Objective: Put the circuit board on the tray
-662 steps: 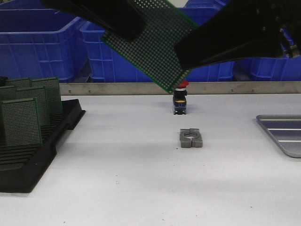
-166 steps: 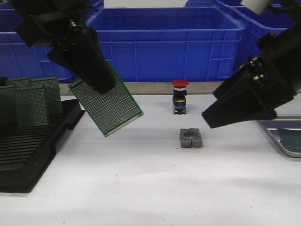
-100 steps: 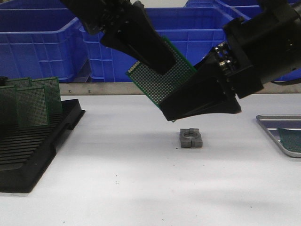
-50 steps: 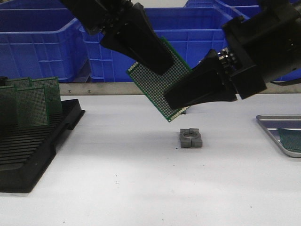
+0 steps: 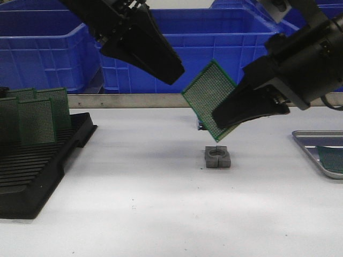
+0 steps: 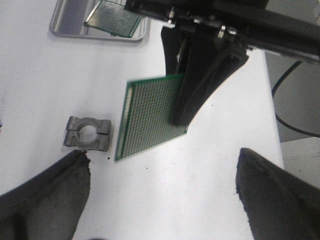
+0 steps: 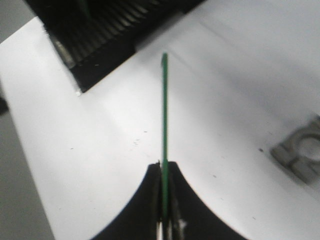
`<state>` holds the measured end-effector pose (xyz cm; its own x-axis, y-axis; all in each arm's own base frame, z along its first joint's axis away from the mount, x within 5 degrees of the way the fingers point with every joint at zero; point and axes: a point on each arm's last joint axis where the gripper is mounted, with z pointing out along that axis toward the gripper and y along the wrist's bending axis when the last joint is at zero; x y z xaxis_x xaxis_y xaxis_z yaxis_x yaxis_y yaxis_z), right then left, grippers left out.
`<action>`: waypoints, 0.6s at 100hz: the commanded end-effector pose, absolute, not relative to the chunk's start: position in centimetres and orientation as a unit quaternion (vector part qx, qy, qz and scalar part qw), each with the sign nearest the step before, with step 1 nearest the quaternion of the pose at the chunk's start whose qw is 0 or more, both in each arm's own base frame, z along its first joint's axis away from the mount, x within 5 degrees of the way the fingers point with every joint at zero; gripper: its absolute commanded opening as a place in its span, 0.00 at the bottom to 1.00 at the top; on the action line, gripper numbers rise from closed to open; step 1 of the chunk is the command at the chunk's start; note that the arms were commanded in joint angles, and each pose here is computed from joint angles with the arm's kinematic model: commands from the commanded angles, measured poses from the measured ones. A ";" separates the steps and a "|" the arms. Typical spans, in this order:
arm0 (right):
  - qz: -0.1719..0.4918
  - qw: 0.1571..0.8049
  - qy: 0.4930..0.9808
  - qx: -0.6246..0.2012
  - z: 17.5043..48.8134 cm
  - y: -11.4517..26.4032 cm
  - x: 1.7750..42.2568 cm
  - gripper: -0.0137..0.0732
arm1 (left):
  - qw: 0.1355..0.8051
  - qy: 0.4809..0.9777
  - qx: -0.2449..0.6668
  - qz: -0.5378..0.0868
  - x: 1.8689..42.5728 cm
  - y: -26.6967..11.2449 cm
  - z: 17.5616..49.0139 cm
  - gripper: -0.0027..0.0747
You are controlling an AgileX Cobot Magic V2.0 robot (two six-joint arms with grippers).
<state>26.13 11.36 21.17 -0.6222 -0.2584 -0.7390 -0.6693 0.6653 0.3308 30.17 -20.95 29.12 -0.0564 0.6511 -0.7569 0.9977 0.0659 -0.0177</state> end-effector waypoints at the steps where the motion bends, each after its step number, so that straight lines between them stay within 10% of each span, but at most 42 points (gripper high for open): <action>1: 0.308 0.361 0.856 -0.207 22.9 10.0 26.9 0.08 | 0.348 0.662 0.595 -0.296 30.2 -20.2 32.1 0.77; 60: 0.160 0.416 0.892 0.074 21.9 -2.5 29.5 0.08 | 0.333 0.664 0.595 -0.308 30.2 -19.6 32.1 0.77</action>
